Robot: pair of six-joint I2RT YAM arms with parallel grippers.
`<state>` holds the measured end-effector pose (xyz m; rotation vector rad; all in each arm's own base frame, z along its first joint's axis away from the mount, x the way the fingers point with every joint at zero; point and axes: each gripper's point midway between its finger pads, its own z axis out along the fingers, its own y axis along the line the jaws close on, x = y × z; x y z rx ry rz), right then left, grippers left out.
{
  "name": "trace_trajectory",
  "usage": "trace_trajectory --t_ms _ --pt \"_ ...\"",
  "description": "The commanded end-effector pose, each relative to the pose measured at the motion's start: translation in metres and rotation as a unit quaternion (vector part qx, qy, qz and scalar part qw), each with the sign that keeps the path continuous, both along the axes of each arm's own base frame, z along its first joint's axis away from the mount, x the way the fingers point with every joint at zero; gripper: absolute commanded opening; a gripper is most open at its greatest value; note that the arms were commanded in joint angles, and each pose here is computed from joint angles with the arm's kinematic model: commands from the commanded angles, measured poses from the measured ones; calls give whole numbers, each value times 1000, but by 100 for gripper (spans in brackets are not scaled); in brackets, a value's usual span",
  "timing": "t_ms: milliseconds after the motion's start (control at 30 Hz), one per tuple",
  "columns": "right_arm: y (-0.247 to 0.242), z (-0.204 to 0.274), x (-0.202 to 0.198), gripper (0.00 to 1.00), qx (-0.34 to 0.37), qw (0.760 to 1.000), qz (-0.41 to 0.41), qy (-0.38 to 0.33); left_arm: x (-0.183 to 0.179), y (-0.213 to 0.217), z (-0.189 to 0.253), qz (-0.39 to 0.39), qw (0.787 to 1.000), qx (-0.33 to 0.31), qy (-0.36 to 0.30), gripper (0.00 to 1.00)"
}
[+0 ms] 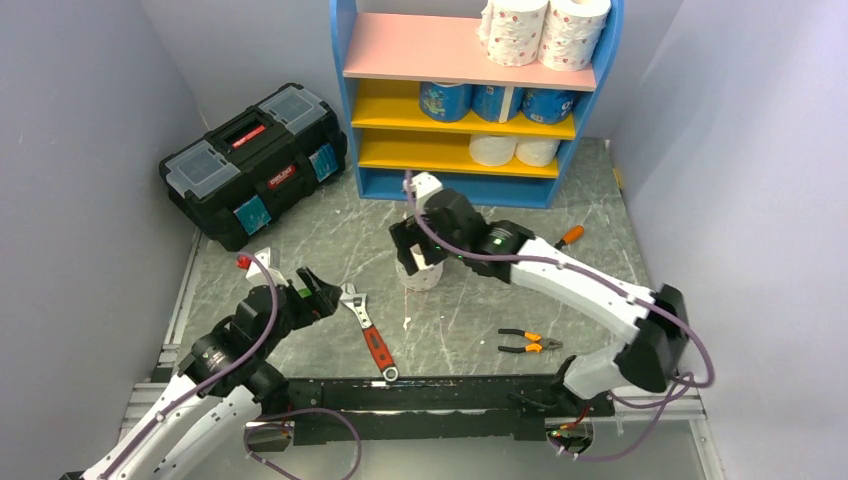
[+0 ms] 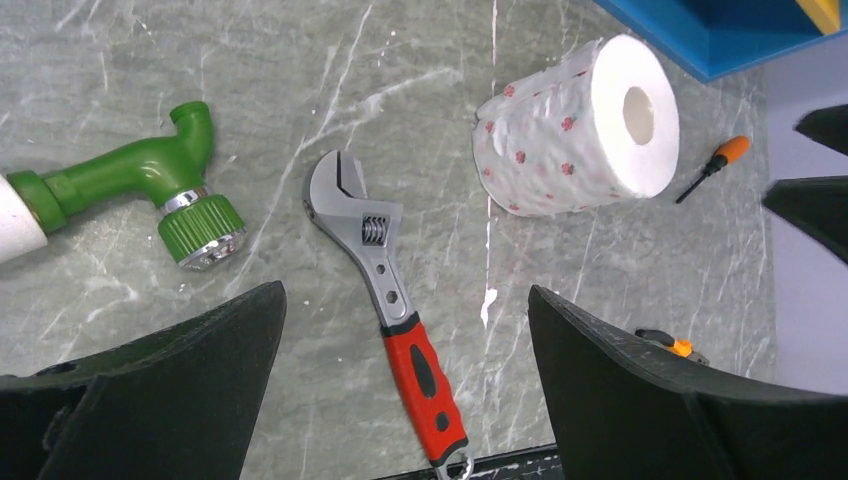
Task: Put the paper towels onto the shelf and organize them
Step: Pick up the paper towel from the center of the board.
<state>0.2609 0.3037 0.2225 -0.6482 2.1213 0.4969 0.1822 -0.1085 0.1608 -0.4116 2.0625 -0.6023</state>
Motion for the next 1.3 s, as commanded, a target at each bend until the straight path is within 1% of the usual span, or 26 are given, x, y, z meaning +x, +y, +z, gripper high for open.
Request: trace_trajectory --t_ms 0,67,100,167,233,333,367,400,467,533,600,667,733,767,833,867,900,1000,1067,1133,1167,1233,1267 --pt "12 -15 6 89 -63 998 10 7 -1 -5 -2 -7 1000 -15 4 97" --pt "12 -26 13 82 -84 996 -5 16 -3 -6 -6 -11 1000 -11 14 96" --pt "9 -28 17 80 -90 996 -20 14 -4 -6 -7 -12 1000 -12 17 96" --pt "0 -28 23 80 -85 995 -57 8 -4 -7 -10 -15 1000 -12 21 96" --pt "-12 -25 31 84 -57 994 -97 8 -5 -7 -13 -12 1000 -12 24 96" --pt "-38 -27 45 97 33 987 -149 59 -5 -7 -18 -9 999 -12 29 95" --pt "-45 -28 50 99 66 982 -157 81 -5 -6 -19 -8 999 -13 30 95" --pt "-50 -25 55 100 88 978 -168 86 -5 -7 -19 -7 999 -13 30 95" --pt "-55 -8 57 100 108 974 -191 62 -4 -8 -21 -7 999 -13 33 95" --pt "-50 4 52 100 102 981 -164 29 -2 -8 -21 -6 999 -11 35 95" --pt "-42 13 43 100 52 992 -115 -22 -1 -9 -23 -6 999 -9 38 95" --pt "-38 14 40 100 9 992 -118 -48 -1 -11 -25 -9 999 -5 43 95" --pt "-45 8 46 100 -2 986 -163 -43 0 -11 -27 -8 999 -2 49 95" --pt "-48 6 48 100 15 984 -176 -32 0 -12 -28 -8 999 -1 51 95" --pt "-56 -1 53 100 65 982 -179 15 0 -12 -31 -9 998 2 57 94" --pt "-59 -2 54 100 79 983 -166 28 0 -12 -31 -9 998 2 58 94" --pt "-59 -5 52 100 79 986 -146 28 -1 -12 -31 -9 998 1 58 94" --pt "-50 -2 42 97 81 994 -79 5 -2 -12 -33 -10 998 1 59 94" --pt "-50 -3 43 94 67 995 -69 1 -2 -11 -34 -7 998 1 60 94" --pt "-53 -19 48 90 22 997 -71 17 -3 -11 -36 -7 998 -3 61 94" --pt "-53 -23 48 88 0 998 -66 13 -4 -12 -37 -8 998 -5 62 94" --pt "-45 -27 41 87 -36 999 -36 -14 -5 -13 -40 -8 998 -8 66 94" --pt "-37 -26 34 87 -41 999 -7 -27 -5 -12 -42 -7 998 -10 68 94"
